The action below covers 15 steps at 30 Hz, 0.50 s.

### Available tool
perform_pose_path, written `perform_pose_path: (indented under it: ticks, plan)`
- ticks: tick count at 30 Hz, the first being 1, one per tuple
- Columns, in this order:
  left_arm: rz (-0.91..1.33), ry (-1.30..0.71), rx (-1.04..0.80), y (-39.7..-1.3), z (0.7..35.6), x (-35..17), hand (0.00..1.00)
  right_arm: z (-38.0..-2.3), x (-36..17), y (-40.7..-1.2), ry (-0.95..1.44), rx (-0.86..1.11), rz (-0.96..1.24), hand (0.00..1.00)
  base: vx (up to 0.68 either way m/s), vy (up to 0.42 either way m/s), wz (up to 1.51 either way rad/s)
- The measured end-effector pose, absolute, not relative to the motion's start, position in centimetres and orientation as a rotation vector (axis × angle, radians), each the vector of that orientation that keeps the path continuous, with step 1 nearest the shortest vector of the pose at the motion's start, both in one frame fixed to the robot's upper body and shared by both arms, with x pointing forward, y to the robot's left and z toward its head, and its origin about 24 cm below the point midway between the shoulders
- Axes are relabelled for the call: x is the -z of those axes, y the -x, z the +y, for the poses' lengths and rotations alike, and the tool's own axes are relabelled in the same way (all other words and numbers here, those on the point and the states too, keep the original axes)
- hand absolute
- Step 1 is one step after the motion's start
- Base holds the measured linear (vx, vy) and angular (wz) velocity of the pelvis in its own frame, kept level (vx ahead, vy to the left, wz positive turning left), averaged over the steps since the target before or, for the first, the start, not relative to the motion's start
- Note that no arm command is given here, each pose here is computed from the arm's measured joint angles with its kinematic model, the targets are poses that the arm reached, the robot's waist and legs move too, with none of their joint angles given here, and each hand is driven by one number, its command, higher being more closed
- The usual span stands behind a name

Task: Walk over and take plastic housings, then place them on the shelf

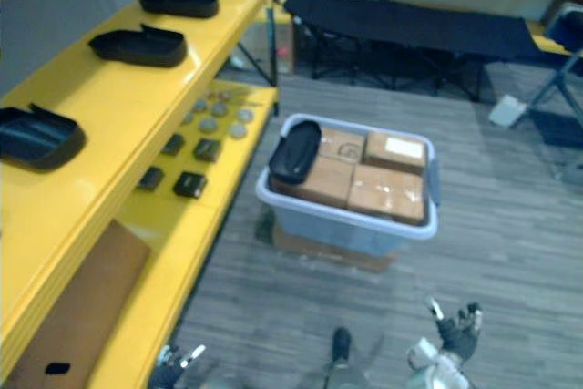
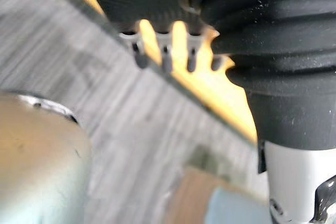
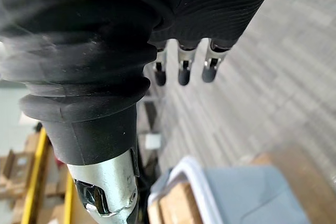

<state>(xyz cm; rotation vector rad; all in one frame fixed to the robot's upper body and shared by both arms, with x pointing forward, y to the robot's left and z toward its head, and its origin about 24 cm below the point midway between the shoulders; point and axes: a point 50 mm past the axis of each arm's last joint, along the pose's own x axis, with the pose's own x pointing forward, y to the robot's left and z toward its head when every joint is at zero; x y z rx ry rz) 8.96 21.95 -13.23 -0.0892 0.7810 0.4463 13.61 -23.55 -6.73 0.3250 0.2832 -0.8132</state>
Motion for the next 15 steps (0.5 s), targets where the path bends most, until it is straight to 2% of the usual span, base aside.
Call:
perform_pose_path:
  ticks: [4, 8, 10, 15]
  plan:
    - [0.766, 0.073, -0.503, -9.6, 23.9, 12.6, 0.0, -21.5, 6.6, -14.9, -0.273, 0.677, 0.288, 0.0, 0.1, 0.012, -0.26]
    - [0.804, 0.113, -0.507, -9.2, 22.7, 13.4, 0.0, -19.8, 5.3, -18.0, -0.281, 0.59, 0.207, 0.0, 0.02, -0.001, -0.48]
    - [0.874, 0.112, -0.587, -6.7, 23.4, 14.1, 0.0, -19.3, 5.6, -18.1, -0.28, 0.576, 0.225, 0.0, 0.07, -0.058, -0.25]
    - [0.934, 0.27, -0.705, -4.5, 21.8, 15.1, 0.0, -19.9, 5.3, -18.9, -0.234, 0.538, 0.223, 0.0, -0.07, -0.041, 0.07]
